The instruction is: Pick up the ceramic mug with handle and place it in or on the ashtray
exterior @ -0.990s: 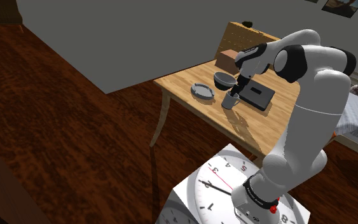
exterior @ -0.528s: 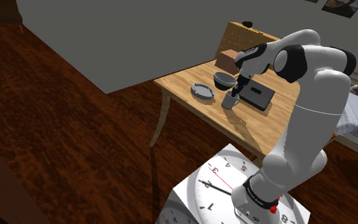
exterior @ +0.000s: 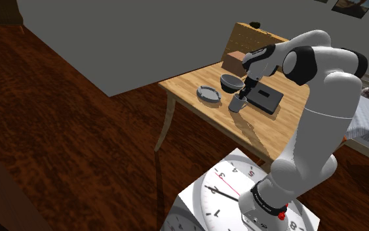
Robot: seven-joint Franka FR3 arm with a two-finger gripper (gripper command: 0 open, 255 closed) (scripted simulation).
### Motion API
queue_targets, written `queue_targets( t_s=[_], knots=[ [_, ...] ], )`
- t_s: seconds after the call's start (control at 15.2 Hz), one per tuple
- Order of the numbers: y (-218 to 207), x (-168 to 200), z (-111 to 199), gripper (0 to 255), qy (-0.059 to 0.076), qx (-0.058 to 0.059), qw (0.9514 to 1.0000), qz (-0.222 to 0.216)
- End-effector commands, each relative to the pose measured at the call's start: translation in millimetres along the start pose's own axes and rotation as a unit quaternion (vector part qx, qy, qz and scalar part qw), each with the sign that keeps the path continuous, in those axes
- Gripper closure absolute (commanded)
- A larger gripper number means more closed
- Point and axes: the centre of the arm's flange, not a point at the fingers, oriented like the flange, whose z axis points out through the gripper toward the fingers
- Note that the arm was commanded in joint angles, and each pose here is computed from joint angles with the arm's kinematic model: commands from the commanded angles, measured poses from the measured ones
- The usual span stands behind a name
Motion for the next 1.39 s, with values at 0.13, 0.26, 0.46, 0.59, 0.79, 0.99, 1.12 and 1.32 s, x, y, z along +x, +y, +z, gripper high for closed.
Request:
queue_targets(
  t_s=[0.13,0.26,0.46,0.59,0.79,0.99,1.12,1.32],
  knots=[
    [-1.1,0.4,-18.7,255,0.000,0.000,1.0000,0.000],
    [-1.8,0.4,-29.3,255,0.000,0.000,1.0000,0.000],
    [-2.9,0.5,-45.1,255,0.000,0.000,1.0000,0.000],
    [-3.6,0.5,-55.6,255,0.000,0.000,1.0000,0.000],
    [-4.7,0.5,-71.4,255,0.000,0.000,1.0000,0.000],
    [-5.8,0.6,-87.2,255,0.000,0.000,1.0000,0.000],
    [-6.5,0.6,-97.7,255,0.000,0.000,1.0000,0.000],
    [-12.4,26.3,-101.4,255,0.000,0.000,1.0000,0.000]
  ],
)
